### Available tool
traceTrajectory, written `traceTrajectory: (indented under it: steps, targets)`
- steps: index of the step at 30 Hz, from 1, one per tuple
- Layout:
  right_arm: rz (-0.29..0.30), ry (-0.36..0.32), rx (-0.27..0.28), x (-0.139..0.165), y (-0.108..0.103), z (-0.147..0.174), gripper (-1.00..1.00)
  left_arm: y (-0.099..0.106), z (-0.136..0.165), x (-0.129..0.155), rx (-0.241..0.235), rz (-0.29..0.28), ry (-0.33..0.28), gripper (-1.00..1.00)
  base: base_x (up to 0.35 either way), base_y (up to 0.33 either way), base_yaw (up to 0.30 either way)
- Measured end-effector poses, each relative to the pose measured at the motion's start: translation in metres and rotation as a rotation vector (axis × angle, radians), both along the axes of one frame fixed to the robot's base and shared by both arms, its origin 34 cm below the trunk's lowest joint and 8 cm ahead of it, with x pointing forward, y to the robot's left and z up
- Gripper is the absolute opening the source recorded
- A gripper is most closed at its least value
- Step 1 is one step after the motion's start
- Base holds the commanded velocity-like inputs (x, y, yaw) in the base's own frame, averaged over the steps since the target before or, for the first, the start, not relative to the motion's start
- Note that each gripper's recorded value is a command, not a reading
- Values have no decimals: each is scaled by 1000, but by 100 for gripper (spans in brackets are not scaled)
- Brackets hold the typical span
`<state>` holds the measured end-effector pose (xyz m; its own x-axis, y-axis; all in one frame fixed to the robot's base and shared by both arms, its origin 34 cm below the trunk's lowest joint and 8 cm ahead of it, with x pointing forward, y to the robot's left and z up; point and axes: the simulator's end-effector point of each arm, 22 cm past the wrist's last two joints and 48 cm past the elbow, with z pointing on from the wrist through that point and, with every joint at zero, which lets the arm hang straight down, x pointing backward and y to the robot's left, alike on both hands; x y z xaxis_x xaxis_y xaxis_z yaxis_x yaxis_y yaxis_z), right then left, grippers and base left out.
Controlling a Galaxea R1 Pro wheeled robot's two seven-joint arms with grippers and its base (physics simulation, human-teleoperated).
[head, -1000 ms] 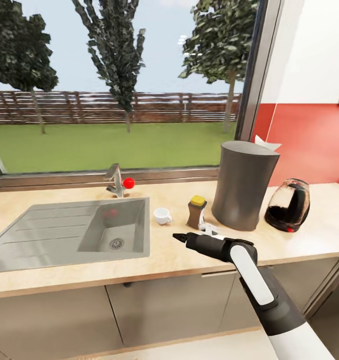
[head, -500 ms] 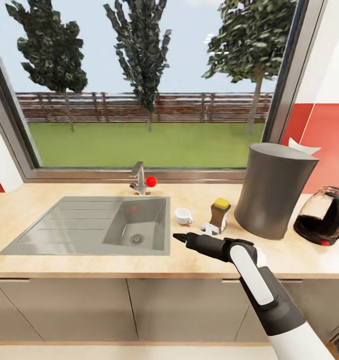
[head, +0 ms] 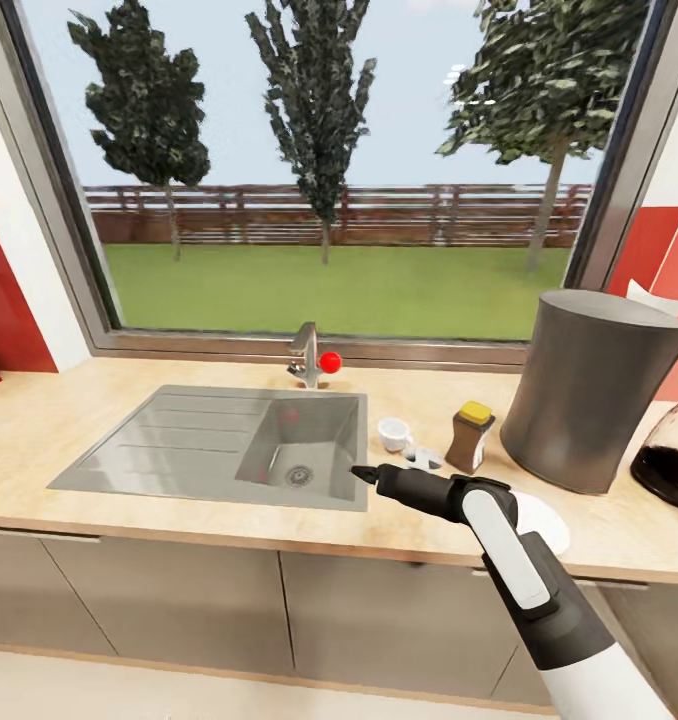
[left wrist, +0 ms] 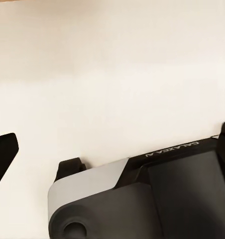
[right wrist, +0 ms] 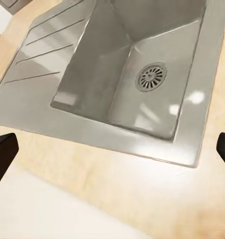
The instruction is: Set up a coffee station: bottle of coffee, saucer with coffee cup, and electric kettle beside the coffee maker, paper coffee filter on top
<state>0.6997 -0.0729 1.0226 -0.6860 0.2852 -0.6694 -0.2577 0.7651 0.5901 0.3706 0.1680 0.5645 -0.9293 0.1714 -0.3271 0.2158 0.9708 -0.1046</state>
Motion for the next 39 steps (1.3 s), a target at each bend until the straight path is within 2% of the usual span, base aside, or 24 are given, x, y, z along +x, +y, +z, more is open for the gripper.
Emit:
traceTrajectory:
  steps: [1,3,5,8,9,13,15,17,20,22,24,30,39]
  targets:
    - [-15,-49,-46,14,-7,15,100,0,0,0,0,0,0,100,0,0,9]
    - [-31,-111,-96,31,-11,39,100,0,0,0,0,0,0,100,0,0,5]
    - [-40,-164,-144,46,-7,66,100,0,0,0,0,0,0,100,0,0,2]
    - [-44,-160,-197,55,2,81,100,0,0,0,0,0,0,100,0,0,1]
    - [-63,-154,-233,62,3,89,100,0,0,0,0,0,0,100,0,0,0]
    - [-117,-139,-310,79,7,108,100,0,0,0,0,0,0,100,0,0,0]
    - [-99,-119,-374,83,20,101,100,0,0,0,0,-1,0,100,0,0,0]
    - [-91,-109,-403,83,24,94,100,0,0,0,0,0,0,100,0,0,0]
    - [-120,-70,-485,86,15,76,100,3,-2,-5,5,0,12,100,0,0,0]
    - [-142,-59,-511,87,8,72,100,6,-4,-12,11,1,31,100,10,0,0]
    - [-179,-46,-555,88,-3,68,100,15,-9,-28,29,0,87,100,152,0,0]
    - [-193,-39,-566,88,-8,66,100,18,-10,-33,37,0,106,100,217,0,0]
    - [-192,-30,-569,86,-8,60,100,18,-10,-34,38,0,110,100,57,0,0]
